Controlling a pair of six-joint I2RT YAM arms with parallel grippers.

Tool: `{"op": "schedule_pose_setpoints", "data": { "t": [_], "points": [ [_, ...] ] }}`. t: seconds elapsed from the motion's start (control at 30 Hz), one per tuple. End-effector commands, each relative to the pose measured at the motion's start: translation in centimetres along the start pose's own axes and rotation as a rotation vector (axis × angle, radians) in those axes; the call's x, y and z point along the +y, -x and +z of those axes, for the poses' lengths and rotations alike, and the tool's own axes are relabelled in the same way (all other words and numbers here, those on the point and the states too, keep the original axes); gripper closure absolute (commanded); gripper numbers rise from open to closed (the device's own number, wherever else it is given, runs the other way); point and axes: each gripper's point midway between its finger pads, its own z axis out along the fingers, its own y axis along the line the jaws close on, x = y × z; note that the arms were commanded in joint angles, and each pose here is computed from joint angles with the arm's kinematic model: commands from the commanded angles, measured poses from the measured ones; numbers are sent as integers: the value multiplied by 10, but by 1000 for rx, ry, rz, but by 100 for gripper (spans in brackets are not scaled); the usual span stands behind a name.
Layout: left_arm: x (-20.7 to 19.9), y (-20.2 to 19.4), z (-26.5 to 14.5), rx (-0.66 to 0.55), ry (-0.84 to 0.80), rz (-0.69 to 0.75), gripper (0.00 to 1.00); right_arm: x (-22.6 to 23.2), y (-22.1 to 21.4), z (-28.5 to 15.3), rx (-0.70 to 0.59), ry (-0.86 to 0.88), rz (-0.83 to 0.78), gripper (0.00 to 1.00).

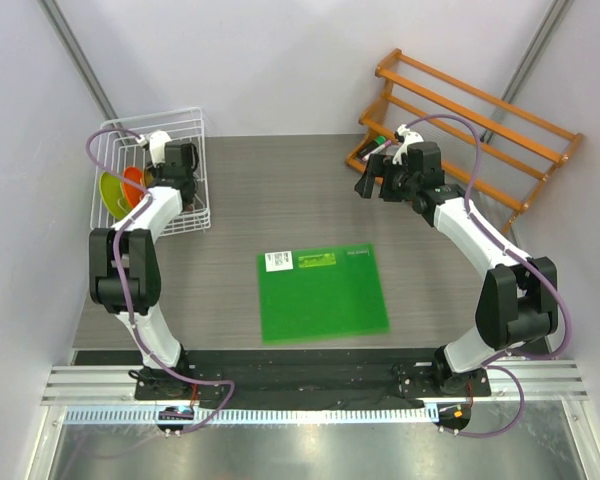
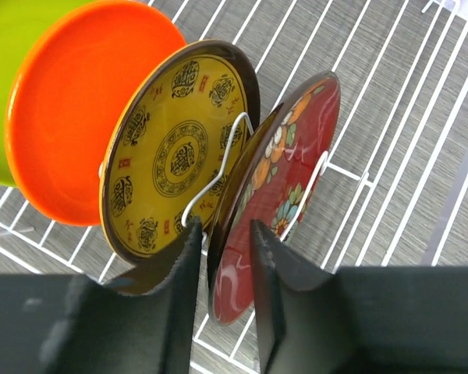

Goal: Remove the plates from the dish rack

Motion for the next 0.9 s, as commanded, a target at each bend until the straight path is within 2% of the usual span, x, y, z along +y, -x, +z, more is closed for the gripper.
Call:
{"op": "schedule_pose_setpoints", "data": {
  "t": [0.0,0.17,0.3,0.6,0.87],
  "points": [
    [-1,11,4,-23,-9,-58,74,10,13,-1,-36,37,1,5],
    [3,5,6,-9,-8,-63,79,10,10,-1,-30,37,5,5],
    [6,-2,8,0,-11,-63,100,10,9,-1,-24,39,7,5],
    [9,4,-3,-9,-57,-55,100,10,6,0,-13,39,11,5],
    [32,49,-34,-109,-12,13,100,12,4,-1,-7,51,20,5]
  ]
}}
